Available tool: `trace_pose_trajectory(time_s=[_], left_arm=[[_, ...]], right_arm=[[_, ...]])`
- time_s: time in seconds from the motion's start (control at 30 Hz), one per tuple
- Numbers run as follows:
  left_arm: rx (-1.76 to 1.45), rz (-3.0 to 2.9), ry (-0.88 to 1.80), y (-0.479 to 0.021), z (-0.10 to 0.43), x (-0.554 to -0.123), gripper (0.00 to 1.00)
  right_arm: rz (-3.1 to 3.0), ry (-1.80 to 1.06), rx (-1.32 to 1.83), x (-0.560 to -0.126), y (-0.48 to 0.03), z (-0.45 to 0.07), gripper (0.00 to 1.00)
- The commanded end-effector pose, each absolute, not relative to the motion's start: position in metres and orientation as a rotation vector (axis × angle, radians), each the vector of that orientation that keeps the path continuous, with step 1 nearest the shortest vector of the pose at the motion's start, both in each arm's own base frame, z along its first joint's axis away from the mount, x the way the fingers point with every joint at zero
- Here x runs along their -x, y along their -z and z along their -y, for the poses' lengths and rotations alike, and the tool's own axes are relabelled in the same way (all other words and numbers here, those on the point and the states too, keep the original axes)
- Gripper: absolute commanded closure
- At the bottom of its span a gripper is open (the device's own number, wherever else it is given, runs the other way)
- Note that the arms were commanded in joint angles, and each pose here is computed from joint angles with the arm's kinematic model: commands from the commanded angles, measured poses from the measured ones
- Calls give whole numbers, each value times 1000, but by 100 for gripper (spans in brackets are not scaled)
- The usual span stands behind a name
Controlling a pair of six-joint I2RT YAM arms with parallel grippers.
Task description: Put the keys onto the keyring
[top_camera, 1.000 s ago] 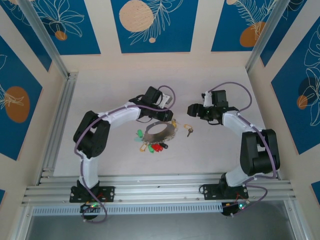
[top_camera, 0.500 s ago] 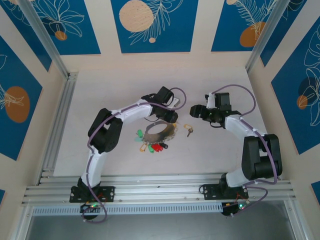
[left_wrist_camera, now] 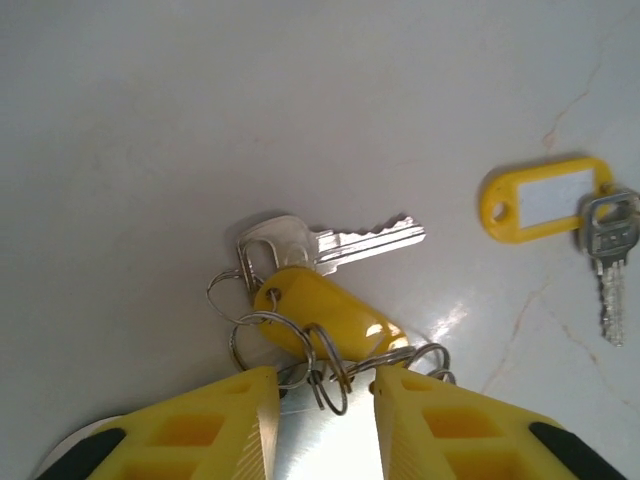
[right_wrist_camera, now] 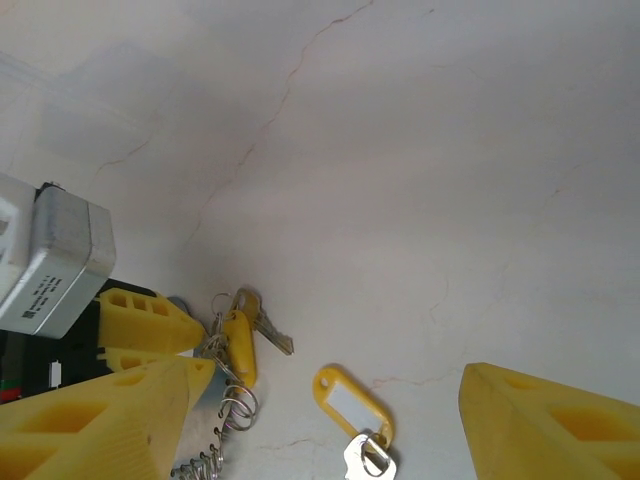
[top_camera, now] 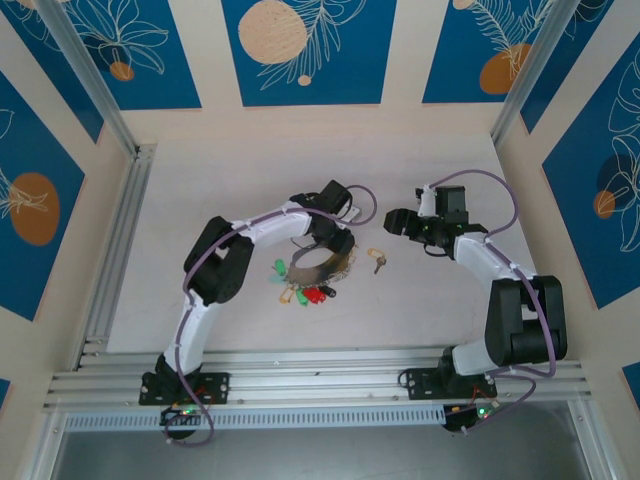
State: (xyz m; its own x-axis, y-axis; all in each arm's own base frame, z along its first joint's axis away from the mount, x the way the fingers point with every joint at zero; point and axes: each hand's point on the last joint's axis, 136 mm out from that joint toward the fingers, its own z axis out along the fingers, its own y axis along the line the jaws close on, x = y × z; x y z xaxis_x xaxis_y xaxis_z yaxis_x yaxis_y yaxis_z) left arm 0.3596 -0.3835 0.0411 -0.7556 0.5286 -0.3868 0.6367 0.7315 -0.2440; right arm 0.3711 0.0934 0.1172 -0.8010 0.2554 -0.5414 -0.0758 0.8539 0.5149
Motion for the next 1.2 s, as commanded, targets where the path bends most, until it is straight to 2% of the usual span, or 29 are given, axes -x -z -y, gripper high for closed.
trace_pose_trajectory(time_s=[0.0, 0.17, 0.5, 0.7, 1.17], left_arm=[[-938, -2636, 493, -43, 386, -361, 71], [-945, -2630, 505, -43, 389, -361, 75], [-960, -2611, 568, -53, 392, -356, 73], [-956, -2612, 535, -50, 389, -361, 81], [-952, -2618, 524, -44, 388, -364, 86]], right_arm=[[-2386, -719, -120, -368, -123, -94, 28], [-2380, -717, -118, -368, -124, -93, 28], [-2376, -719, -119, -367, -123, -93, 29], [-2370, -725, -121, -367, -125, -94, 30], [-2359, -716, -116, -367, -128, -93, 31]])
